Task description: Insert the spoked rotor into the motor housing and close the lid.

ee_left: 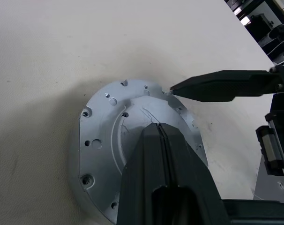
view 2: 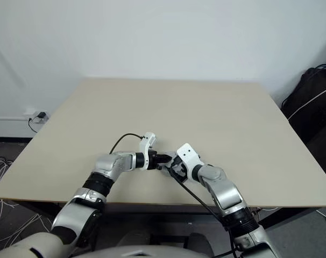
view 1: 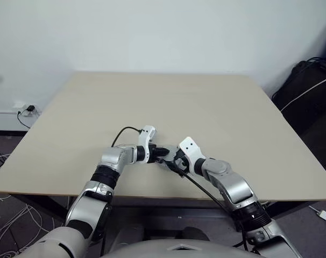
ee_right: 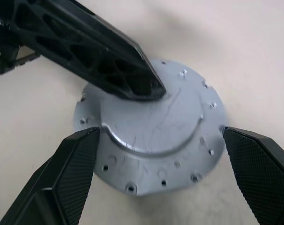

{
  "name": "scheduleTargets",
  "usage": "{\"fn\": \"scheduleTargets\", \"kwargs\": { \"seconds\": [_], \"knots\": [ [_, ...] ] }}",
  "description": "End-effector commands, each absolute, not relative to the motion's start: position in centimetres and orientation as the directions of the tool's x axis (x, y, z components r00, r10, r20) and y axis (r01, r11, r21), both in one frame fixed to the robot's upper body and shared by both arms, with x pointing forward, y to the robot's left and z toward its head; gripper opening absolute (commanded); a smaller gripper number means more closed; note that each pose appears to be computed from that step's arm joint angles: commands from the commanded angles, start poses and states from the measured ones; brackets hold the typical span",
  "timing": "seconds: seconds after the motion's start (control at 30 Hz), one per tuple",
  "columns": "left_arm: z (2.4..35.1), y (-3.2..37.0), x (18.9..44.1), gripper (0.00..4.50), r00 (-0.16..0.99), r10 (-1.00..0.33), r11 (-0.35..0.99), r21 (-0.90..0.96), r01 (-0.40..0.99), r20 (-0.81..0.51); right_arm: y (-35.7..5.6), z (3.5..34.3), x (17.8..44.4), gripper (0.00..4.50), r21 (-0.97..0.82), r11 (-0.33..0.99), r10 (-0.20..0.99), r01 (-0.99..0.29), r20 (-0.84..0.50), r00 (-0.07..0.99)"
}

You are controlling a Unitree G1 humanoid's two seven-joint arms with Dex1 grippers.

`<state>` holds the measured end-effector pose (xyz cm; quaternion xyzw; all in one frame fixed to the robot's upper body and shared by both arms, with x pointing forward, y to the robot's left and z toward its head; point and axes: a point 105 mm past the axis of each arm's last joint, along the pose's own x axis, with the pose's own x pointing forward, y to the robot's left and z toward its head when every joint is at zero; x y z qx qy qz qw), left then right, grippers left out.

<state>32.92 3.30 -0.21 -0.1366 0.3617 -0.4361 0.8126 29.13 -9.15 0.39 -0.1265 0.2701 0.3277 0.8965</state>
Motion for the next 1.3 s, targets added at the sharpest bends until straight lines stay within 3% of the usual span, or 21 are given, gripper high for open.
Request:
{"fn": "scheduleTargets", "kwargs": {
  "seconds": [0.03,0.27,0.37,0.47,0.57,0.8,1.0,1.3],
  "knots": [
    [-1.1,3.4,32.6,0.00,0.337,-0.788,0.600,-0.523,0.605,-0.515,-10.9,0.5,28.3,4.47,-0.093,0.782,0.454,-0.617,-0.593,0.665],
    [-1.0,3.4,32.6,0.00,0.333,-0.794,0.592,-0.520,0.616,-0.508,-11.7,2.2,24.8,4.47,-0.096,0.755,0.488,-0.649,-0.577,0.654],
    [-1.0,3.4,32.5,0.00,0.328,-0.798,0.585,-0.519,0.623,-0.506,-12.1,3.1,24.7,4.47,-0.063,0.802,0.477,-0.594,-0.530,0.701],
    [-1.0,3.4,32.5,0.00,0.325,-0.799,0.583,-0.517,0.627,-0.506,-13.9,5.0,27.5,4.47,0.113,0.949,0.316,-0.295,-0.381,0.869],
    [-1.1,3.3,32.4,0.00,0.320,-0.800,0.579,-0.515,0.632,-0.507,-14.3,5.1,28.5,4.47,0.301,0.944,0.247,-0.137,-0.366,0.897],
    [-1.1,3.2,32.3,0.00,0.313,-0.804,0.573,-0.517,0.636,-0.505,-12.2,3.1,29.3,4.47,0.524,0.849,0.325,-0.061,-0.428,0.843],
    [-1.2,3.5,32.2,0.00,0.317,-0.800,0.578,-0.514,0.634,-0.509,-9.2,2.1,28.9,4.47,0.668,0.739,0.483,-0.088,-0.434,0.760],
    [-1.3,4.3,32.2,0.00,0.330,-0.791,0.593,-0.510,0.623,-0.516,-7.8,2.5,29.1,4.47,0.812,0.580,0.589,-0.068,-0.360,0.724]
  ]
}}
